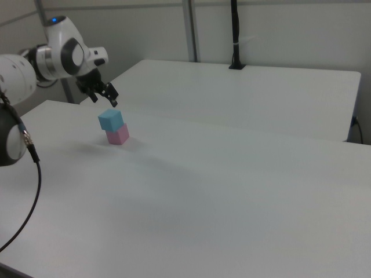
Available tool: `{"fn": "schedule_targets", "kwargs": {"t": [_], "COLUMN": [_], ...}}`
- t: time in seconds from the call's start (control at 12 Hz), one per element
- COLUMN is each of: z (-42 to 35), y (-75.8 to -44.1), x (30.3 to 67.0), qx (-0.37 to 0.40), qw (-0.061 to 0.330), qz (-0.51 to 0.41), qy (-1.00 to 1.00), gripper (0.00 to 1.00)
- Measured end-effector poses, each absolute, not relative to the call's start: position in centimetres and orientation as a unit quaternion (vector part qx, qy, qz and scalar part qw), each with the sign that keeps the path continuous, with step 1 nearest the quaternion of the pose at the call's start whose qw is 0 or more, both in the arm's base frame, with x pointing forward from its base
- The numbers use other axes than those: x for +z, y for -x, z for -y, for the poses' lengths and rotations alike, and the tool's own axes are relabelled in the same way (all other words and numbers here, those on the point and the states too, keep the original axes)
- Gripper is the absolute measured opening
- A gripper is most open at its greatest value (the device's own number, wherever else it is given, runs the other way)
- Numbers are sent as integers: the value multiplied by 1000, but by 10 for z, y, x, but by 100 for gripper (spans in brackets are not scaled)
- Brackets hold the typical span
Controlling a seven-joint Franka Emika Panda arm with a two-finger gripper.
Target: Put blue cube on pink cube
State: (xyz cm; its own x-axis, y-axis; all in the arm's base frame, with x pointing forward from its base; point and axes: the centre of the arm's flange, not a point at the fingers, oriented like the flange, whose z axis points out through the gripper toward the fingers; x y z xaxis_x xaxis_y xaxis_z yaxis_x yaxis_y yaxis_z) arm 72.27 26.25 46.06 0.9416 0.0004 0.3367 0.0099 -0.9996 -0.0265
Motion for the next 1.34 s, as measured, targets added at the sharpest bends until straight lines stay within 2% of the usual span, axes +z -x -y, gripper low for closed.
{"fn": "schedule_targets", "kwargs": {"t": [0.17,0.42,0.5,0.67,0.84,1.0,1.34], "z": [-250,-216,-195,-143,-97,-57,15], "y": [-695,-649,-633,-603,-575,-554,-546], "x": [482,479,487,528,564,583,601], "qx": [-136,-85,-63,-30,-3,22,21], "qw": [-9,-39,-54,-71,-79,-69,-61], "qz": [-3,-16,-29,-57,-49,-26,-2], "qy": [991,995,996,995,996,997,998], "gripper": [100,100,100,100,100,100,100]}}
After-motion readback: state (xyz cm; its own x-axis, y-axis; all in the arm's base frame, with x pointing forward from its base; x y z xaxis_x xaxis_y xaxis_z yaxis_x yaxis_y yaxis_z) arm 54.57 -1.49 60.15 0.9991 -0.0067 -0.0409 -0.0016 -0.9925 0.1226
